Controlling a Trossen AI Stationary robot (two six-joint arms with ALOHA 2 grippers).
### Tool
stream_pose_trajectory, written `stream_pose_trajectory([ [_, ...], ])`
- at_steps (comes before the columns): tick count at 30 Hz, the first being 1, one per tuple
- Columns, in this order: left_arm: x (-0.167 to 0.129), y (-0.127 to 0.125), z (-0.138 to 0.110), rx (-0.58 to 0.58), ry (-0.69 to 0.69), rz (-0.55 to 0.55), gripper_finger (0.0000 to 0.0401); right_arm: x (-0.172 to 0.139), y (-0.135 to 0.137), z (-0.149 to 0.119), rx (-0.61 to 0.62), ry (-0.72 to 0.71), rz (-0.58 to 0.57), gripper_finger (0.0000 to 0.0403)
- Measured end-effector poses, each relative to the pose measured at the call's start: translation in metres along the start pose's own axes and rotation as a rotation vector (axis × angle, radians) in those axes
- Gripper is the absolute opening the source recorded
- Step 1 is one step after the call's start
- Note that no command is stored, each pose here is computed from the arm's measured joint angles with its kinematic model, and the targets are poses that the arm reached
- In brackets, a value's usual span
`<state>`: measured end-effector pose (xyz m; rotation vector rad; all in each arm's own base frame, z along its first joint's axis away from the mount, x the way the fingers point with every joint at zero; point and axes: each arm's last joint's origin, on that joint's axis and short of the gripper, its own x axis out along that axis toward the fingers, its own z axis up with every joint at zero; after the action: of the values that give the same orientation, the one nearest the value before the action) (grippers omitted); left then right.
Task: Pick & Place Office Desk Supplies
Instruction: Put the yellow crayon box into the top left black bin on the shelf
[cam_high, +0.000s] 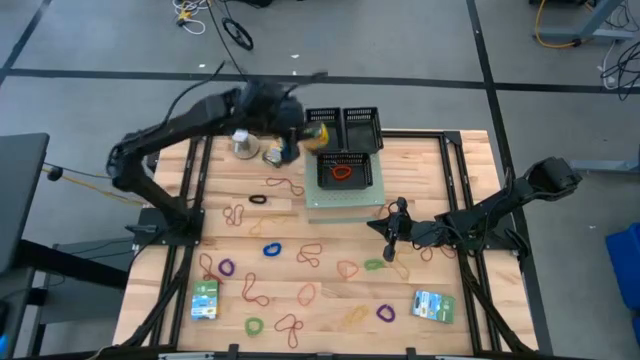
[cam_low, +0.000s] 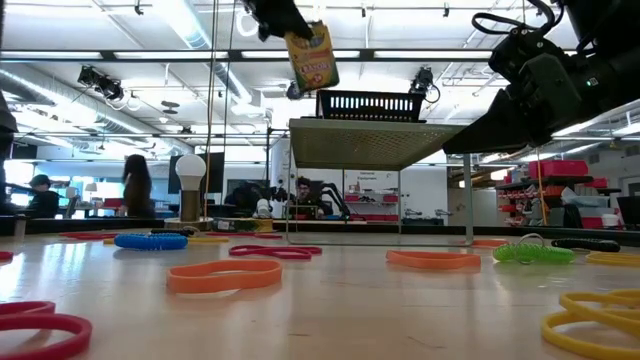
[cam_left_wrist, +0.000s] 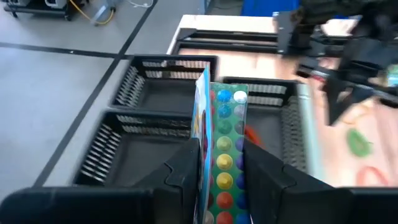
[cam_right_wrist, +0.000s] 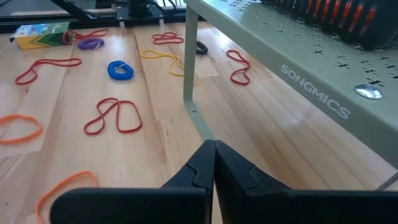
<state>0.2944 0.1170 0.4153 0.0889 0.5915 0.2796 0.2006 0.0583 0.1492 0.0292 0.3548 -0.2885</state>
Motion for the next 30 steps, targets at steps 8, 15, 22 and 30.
stream_pose_trajectory([
  [8, 0.051, 0.055, 0.007, 0.016, 0.037, -0.045, 0.0109, 0.0, 0.0, 0.0, 0.0, 0.0, 0.0, 0.0011],
  [15, 0.083, 0.081, -0.01, 0.015, 0.153, -0.004, 0.0109, 0.0, 0.0, 0.0, 0.0, 0.0, 0.0, 0.0011],
  [22, 0.103, 0.086, -0.021, 0.018, 0.205, -0.002, 0.0109, 0.0, 0.0, 0.0, 0.0, 0.0, 0.0, 0.0011],
  [30, 0.113, 0.088, -0.022, 0.054, 0.191, 0.006, 0.0109, 0.0, 0.0, 0.0, 0.0, 0.0, 0.001, 0.0011],
])
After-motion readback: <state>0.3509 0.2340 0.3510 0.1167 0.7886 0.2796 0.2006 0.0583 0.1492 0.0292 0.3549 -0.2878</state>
